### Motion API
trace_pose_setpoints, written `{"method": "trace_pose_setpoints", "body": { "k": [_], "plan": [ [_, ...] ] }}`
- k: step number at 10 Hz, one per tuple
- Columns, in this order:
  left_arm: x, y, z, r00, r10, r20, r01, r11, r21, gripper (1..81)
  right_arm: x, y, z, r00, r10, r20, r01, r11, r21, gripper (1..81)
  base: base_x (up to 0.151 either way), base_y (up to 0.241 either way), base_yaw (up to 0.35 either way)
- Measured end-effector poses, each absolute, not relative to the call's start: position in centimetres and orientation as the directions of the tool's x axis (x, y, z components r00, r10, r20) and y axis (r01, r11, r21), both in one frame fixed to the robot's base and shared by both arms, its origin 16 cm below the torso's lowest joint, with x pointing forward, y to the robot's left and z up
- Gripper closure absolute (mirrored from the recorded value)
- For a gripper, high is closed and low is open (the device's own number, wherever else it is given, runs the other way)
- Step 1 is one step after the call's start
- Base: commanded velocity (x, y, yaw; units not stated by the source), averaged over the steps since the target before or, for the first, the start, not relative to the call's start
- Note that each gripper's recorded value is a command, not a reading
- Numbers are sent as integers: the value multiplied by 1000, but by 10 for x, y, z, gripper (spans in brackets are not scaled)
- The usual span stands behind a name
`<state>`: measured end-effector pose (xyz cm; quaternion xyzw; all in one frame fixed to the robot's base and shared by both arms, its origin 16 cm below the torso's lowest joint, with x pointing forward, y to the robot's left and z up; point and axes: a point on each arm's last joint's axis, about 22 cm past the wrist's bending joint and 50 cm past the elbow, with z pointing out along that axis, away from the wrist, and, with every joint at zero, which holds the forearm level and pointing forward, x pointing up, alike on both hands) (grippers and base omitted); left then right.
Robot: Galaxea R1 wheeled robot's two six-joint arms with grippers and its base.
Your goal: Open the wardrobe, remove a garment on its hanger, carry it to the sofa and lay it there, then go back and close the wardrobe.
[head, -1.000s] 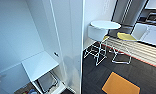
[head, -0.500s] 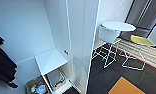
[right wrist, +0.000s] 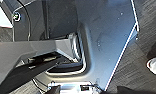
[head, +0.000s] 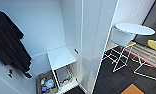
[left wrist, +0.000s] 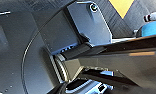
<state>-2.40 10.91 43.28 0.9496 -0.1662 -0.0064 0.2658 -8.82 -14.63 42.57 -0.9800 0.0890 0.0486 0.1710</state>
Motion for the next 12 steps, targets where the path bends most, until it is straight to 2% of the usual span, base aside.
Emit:
{"method": "trace_pose_setpoints", "body": {
  "k": [12],
  "plan": [
    [-25,109,433,944,-320,75,-313,-804,506,10,-91,-146,426,979,-158,-129,-192,-925,-327,10,0,0,260]
  ]
}}
